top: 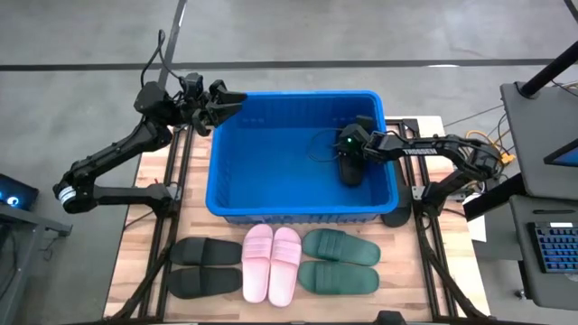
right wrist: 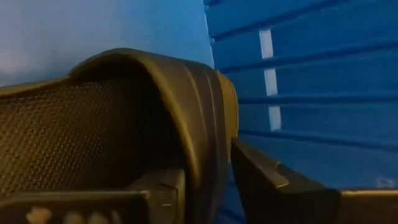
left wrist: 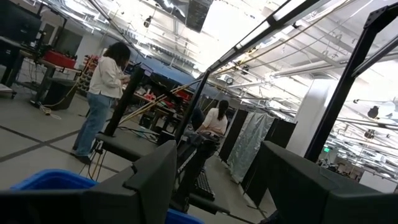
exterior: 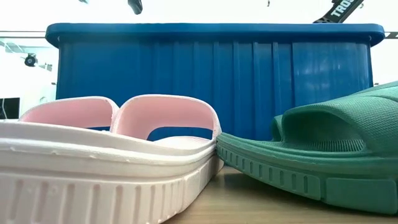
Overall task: Pick and place slides into bin
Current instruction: Put the black slide into the blue bin
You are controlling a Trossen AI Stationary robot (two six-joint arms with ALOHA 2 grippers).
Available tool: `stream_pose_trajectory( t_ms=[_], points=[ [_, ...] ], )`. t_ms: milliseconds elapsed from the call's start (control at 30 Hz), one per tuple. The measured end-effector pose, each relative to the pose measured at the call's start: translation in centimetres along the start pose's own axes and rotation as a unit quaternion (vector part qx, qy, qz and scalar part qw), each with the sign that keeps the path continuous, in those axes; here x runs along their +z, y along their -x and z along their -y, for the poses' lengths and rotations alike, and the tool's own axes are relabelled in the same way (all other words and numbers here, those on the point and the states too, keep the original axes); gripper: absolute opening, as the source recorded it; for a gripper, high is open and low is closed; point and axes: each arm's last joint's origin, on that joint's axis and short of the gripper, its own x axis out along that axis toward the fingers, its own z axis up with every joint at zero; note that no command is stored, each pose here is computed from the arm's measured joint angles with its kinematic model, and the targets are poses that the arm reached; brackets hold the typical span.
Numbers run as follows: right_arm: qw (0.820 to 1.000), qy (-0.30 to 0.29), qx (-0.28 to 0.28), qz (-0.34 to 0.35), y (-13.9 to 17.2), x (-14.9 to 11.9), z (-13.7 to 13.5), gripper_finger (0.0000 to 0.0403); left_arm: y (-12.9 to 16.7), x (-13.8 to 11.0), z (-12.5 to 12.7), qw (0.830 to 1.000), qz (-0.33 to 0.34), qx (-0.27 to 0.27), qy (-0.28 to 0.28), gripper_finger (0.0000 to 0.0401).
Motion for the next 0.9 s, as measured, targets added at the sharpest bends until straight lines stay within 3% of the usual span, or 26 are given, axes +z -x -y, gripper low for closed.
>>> stream_pose_trajectory(
  t_ms=[333, 567, 900],
  points=[
    [1.000, -0.001, 0.027, -0.007, 0.9, 0.8, 1.0, 0.0150, 0.0, 0.0, 0.0, 1.000, -0.001, -0.001, 0.000, 0.0217],
    [0.995, -0.023, 0.092, -0.022, 2.1, 1.6, 2.2, 0.0164, 0.0, 0.0, 0.0, 1.000, -0.001, -0.001, -0.002, 0.0217],
    [0.991, -0.016, 0.128, -0.047, 3.6, 2.1, 3.5, 0.0166, 0.0, 0.0, 0.0, 1.000, -0.002, -0.003, -0.003, 0.0217]
  ],
)
